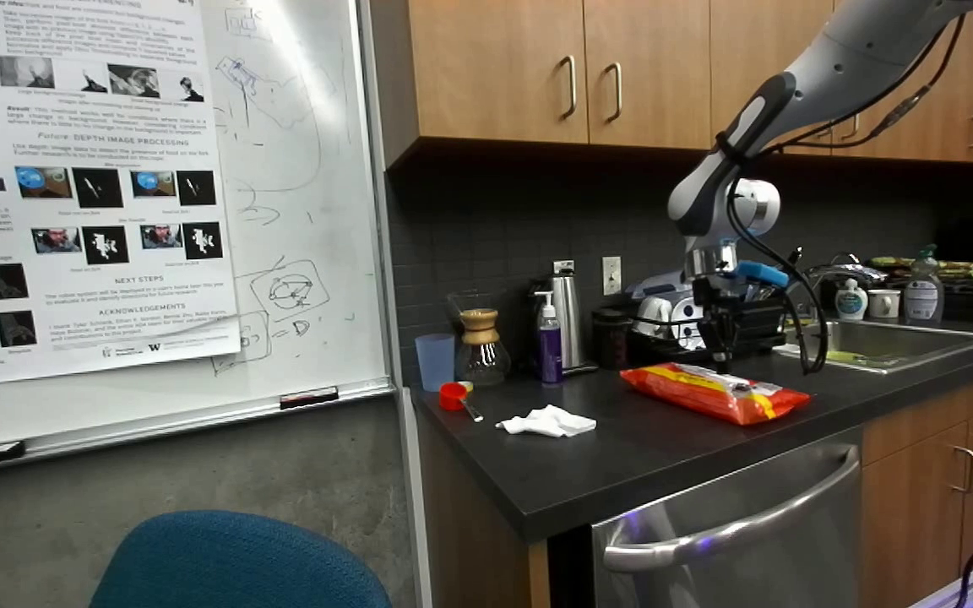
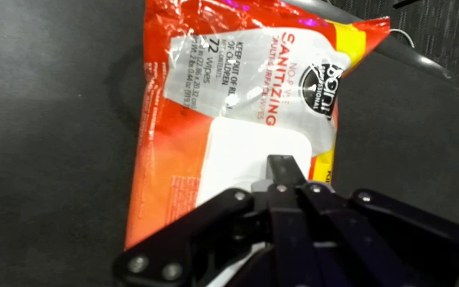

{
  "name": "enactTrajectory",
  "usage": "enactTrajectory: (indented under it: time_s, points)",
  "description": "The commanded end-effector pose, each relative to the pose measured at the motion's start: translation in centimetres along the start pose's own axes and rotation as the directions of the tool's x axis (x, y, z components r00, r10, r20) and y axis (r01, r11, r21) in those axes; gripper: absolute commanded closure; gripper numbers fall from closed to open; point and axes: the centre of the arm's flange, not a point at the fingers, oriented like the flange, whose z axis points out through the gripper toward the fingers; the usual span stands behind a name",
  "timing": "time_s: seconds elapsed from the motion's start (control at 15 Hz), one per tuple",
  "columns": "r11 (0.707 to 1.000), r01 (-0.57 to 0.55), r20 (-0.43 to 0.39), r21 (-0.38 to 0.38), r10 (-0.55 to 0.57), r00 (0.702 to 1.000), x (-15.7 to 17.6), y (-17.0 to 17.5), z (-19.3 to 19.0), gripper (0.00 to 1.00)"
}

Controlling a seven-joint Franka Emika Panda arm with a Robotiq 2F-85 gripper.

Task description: Close the lid of the orange bag of wet wipes

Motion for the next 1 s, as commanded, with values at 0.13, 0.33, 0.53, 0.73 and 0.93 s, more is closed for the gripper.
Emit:
enactTrajectory:
  time_s: [0.13,0.33,0.53,0.73,0.93]
  points:
    - [1.0,0.021,-0.001,0.006,-0.021,1.0,1.0,-0.4,1.0,1.0]
    - [1.0,0.023,0.008,0.002,-0.023,1.0,1.4,-0.2,2.0,1.0]
    - [1.0,0.03,0.01,-0.003,-0.03,1.0,1.7,0.0,2.7,1.0]
    - [0.999,0.036,0.012,-0.008,-0.036,0.999,2.0,0.0,3.2,1.0]
    - [0.999,0.037,0.015,-0.009,-0.037,0.999,2.1,0.1,3.3,1.0]
